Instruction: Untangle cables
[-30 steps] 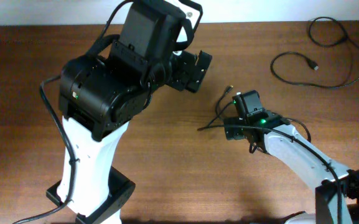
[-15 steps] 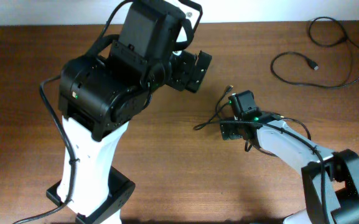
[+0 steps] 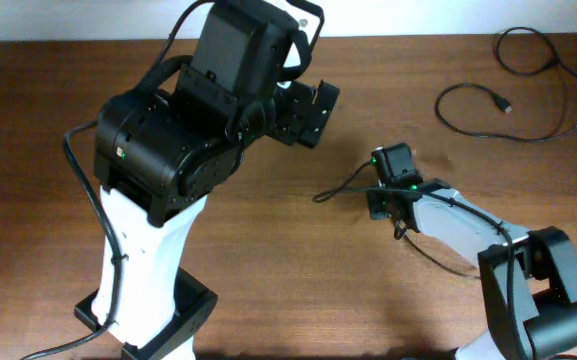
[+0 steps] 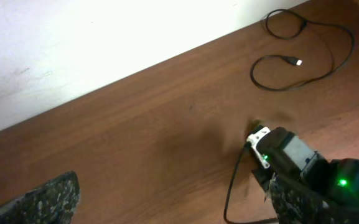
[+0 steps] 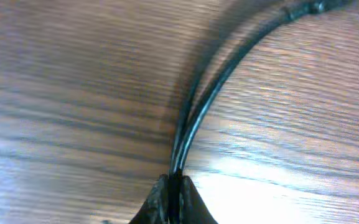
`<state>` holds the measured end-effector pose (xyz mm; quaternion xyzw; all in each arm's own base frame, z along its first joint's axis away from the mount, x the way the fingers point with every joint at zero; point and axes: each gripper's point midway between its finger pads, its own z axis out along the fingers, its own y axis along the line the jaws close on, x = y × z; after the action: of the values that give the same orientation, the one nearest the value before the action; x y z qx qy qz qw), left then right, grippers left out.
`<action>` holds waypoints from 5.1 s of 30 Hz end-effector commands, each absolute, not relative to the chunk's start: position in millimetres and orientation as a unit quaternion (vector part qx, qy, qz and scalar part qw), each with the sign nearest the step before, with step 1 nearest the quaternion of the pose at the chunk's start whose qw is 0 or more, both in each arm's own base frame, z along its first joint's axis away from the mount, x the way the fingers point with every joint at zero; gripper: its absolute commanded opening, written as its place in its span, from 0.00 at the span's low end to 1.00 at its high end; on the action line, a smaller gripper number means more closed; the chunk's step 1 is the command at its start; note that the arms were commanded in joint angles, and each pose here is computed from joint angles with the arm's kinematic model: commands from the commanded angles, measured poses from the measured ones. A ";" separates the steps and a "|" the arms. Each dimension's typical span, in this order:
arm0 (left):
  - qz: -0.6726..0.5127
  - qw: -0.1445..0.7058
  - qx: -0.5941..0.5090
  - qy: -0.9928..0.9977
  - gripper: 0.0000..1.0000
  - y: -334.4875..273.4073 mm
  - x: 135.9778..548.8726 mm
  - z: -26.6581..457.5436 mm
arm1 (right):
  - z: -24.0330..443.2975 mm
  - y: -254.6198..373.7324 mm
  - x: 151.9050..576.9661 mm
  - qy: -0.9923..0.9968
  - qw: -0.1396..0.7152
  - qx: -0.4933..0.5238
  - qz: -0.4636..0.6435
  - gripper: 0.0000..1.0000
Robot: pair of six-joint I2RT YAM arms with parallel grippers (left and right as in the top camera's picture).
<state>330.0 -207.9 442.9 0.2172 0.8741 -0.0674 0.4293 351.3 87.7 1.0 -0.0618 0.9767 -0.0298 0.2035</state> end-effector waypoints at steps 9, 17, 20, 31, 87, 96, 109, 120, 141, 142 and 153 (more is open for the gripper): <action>-0.055 0.439 0.225 0.868 0.99 -202.5 329.1 448.3 | -15.0 14.4 346.0 0.984 0.160 0.073 -0.022 0.04; -0.056 0.439 0.227 0.868 0.99 -203.2 328.7 448.2 | 40.9 -48.2 356.8 0.958 0.233 0.166 -0.014 0.04; -0.056 0.439 0.227 0.868 0.99 -203.2 328.7 448.1 | 69.0 -64.9 357.6 0.944 0.270 0.187 -0.018 0.04; -0.055 0.439 0.229 0.867 0.99 -203.2 328.8 448.1 | 116.8 -101.6 317.1 0.924 0.290 0.247 -0.038 0.04; -0.097 0.423 0.251 0.865 0.99 -218.6 320.5 444.9 | 64.8 -120.0 344.8 0.930 0.265 0.250 -0.041 0.99; -0.097 0.423 0.251 0.865 0.99 -218.7 320.5 444.9 | 93.9 -99.1 385.5 0.915 0.354 0.193 0.033 0.98; -0.091 0.409 0.254 0.872 0.99 -220.3 322.7 435.5 | 130.7 -135.4 453.6 0.909 0.402 0.050 -0.101 0.99; -0.086 0.398 0.255 0.877 0.99 -220.9 324.6 428.6 | 105.4 -155.4 502.5 0.931 0.343 0.045 -0.111 0.98; -0.086 0.398 0.256 0.877 0.99 -220.9 324.5 428.6 | 39.5 -149.7 455.1 0.970 0.214 0.051 -0.101 0.84; -0.086 0.398 0.256 0.877 0.99 -220.9 324.5 428.6 | 34.2 -151.2 451.5 0.972 0.207 0.052 -0.103 0.84; -0.086 0.398 0.256 0.877 0.99 -220.9 324.5 428.6 | 5.2 -153.0 443.6 0.978 0.176 0.059 -0.096 0.84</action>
<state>326.9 -221.3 426.9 0.2477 0.8796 -0.0852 0.3972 451.9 -150.3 21.3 0.0489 0.9747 -0.0950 0.1962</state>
